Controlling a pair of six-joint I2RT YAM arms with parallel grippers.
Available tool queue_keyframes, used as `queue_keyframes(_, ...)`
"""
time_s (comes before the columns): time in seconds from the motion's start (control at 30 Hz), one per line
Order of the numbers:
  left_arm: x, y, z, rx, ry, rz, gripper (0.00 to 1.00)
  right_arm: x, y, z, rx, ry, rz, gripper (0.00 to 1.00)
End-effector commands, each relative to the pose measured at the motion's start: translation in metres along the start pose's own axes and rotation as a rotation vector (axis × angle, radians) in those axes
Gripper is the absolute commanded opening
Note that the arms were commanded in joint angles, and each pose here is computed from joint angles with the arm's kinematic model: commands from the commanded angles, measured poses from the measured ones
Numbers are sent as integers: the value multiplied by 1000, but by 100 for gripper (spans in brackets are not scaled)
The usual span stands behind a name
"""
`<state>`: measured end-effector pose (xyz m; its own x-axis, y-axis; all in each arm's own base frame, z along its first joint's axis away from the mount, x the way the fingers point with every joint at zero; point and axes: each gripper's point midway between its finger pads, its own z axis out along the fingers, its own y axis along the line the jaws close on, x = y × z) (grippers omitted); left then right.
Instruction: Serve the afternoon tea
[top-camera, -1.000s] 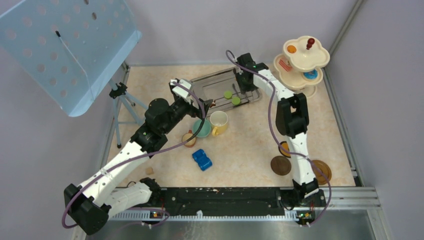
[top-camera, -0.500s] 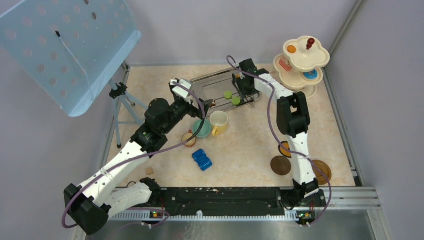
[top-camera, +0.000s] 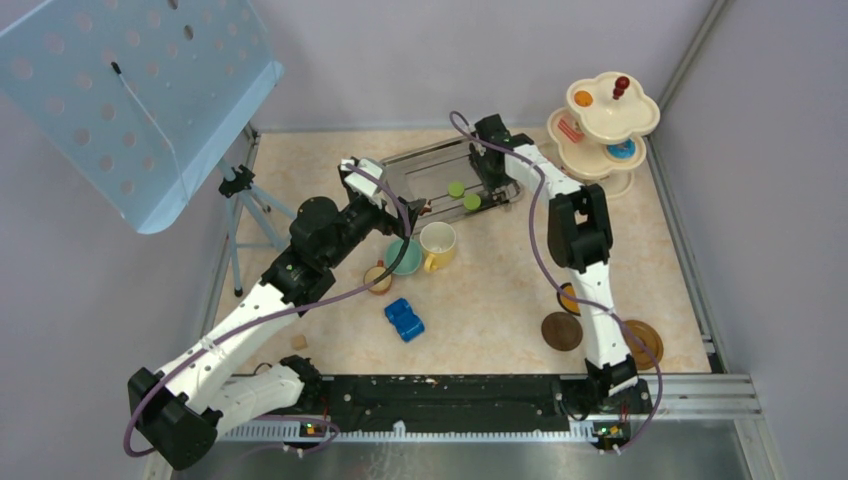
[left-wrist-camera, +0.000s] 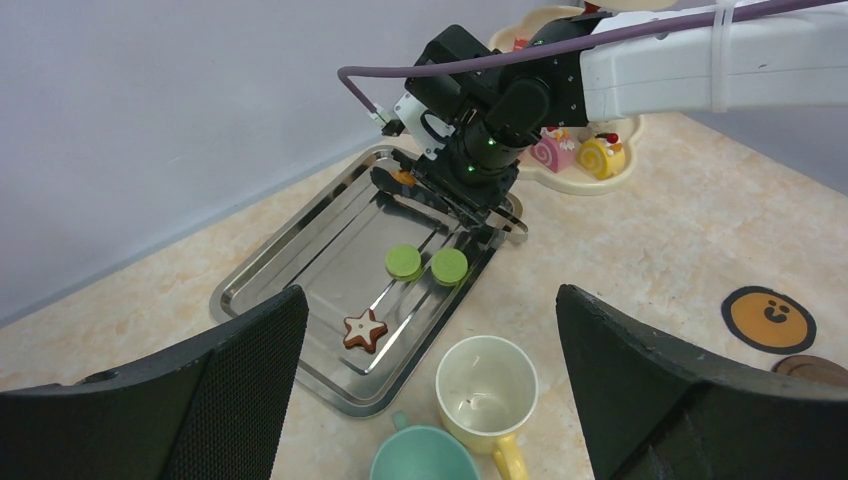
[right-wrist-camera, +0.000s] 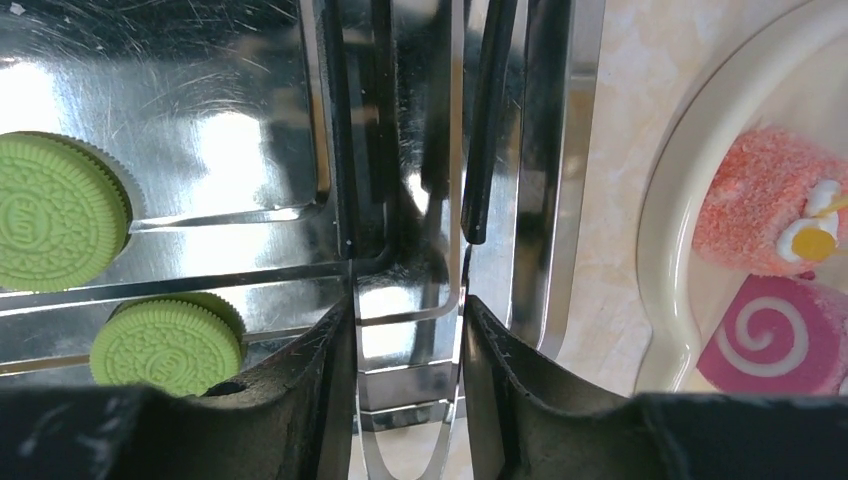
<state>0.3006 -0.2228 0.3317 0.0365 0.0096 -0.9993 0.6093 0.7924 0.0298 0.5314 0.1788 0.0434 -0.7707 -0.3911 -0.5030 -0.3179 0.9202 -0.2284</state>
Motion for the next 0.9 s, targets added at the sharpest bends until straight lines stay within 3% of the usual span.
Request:
queue_keyframes(0.0,-13,0,0,-3,-47,8,99,-20,-4,-21,20,-33,1,22)
queue_keyframes(0.37,-13,0,0,0,-48,6,99,-30,1,-75,-70,-112,114,0)
queue_keyframes(0.87,-14,-4,0,18,-52,-3,99,-18,3,-144,-236,-198,251,0)
